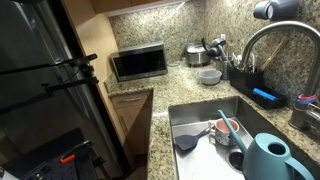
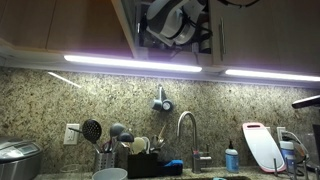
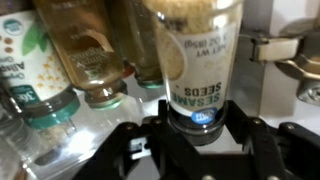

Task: Take the salt shaker from the cabinet and put it on the counter

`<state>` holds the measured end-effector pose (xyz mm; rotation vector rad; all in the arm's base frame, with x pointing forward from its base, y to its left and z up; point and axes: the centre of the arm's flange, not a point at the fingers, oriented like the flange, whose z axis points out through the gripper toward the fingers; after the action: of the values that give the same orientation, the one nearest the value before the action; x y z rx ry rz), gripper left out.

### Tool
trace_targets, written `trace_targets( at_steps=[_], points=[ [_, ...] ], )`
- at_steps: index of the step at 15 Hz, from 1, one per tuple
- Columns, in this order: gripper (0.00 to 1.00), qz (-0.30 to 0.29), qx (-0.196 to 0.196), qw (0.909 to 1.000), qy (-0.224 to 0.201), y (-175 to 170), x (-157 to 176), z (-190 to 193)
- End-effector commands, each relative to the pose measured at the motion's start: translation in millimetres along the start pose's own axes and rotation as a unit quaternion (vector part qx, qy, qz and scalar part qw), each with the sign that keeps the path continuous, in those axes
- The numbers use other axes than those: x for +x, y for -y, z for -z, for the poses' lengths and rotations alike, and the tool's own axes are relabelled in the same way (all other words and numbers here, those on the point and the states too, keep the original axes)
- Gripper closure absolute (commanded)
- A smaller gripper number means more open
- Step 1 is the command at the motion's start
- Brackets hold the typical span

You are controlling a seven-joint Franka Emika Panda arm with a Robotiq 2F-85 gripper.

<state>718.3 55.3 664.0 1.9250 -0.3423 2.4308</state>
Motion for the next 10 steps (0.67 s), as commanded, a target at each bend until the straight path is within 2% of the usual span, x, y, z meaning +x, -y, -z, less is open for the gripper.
trace_targets(
  at_steps=[1, 10],
  points=[
    [0.66, -0.027, 0.039, 0.9988, -0.004, 6.6, 29.0, 50.5],
    [0.66, -0.054, 0.08, 0.9954, 0.002, -5.0, 68.1, 79.4]
  ],
)
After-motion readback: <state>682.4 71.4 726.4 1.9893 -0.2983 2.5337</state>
